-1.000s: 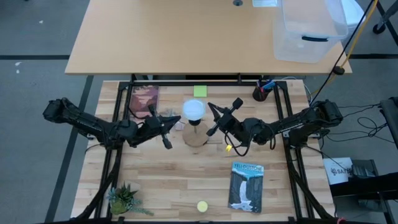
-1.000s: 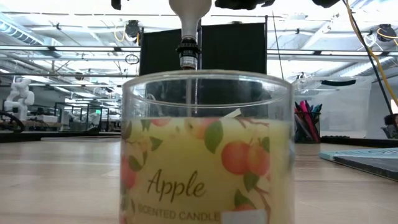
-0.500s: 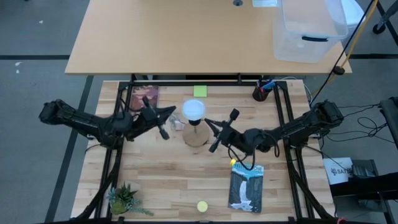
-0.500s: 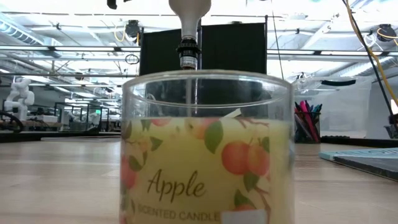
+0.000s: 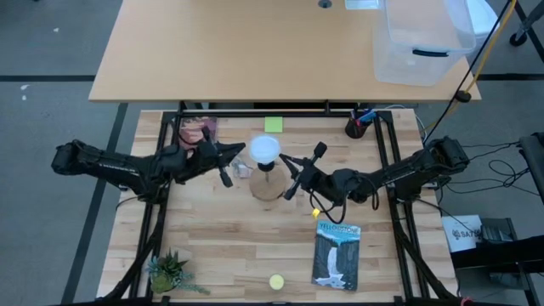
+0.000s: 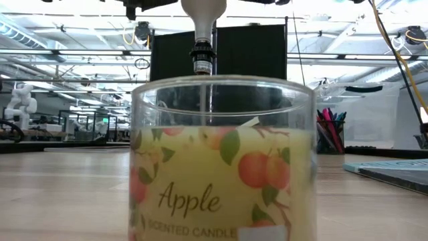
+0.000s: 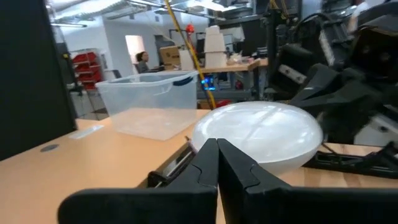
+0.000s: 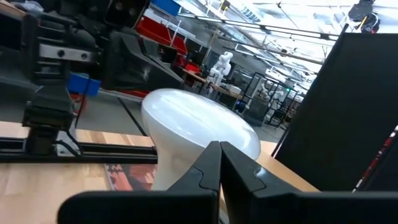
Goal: Screw lightbulb
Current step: Remove the lightbulb from the lamp
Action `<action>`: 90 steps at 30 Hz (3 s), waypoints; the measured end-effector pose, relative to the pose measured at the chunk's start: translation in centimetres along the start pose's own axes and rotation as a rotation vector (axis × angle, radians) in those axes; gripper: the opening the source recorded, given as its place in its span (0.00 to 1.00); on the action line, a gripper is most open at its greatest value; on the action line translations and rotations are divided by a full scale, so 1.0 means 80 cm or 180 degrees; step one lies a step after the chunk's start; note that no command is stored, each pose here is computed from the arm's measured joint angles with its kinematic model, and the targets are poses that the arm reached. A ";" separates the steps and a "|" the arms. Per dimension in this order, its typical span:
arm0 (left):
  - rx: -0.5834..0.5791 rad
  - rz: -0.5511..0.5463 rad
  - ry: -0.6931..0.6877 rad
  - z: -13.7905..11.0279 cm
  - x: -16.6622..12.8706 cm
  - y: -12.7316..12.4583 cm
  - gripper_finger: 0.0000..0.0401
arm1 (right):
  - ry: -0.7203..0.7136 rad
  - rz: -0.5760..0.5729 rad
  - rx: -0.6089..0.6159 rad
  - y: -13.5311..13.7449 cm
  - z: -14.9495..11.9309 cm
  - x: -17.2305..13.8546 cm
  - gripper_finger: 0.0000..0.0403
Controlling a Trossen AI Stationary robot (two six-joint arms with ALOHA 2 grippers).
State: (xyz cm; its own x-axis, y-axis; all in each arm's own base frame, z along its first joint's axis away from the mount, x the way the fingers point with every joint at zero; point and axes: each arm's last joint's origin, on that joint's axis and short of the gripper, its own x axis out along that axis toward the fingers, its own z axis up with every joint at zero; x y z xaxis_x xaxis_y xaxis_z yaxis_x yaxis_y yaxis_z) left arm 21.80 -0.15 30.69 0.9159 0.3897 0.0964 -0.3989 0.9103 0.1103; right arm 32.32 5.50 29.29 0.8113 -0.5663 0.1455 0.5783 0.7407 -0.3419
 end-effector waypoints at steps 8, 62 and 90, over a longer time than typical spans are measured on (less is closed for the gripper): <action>-0.0043 -0.0162 0.0051 -0.006 0.007 0.003 0.00 | 0.0014 -0.0041 -0.0002 -0.005 -0.003 0.005 0.00; -0.0089 -0.0365 -0.0064 0.001 -0.003 -0.020 0.00 | 0.0612 0.0297 0.0423 0.035 -0.039 -0.008 0.24; -0.0276 -0.0097 -0.0007 -0.054 -0.012 -0.007 0.00 | 0.0497 0.0311 0.0704 0.036 -0.071 0.028 0.58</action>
State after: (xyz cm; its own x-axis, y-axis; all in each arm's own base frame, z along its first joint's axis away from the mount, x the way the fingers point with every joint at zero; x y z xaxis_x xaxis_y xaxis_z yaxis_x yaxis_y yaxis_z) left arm 21.30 -0.42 26.28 0.9274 0.3614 0.0966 -0.3654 0.9305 0.0271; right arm 35.34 4.32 23.36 0.8510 -0.5244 -0.0289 0.5166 0.8457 -0.1339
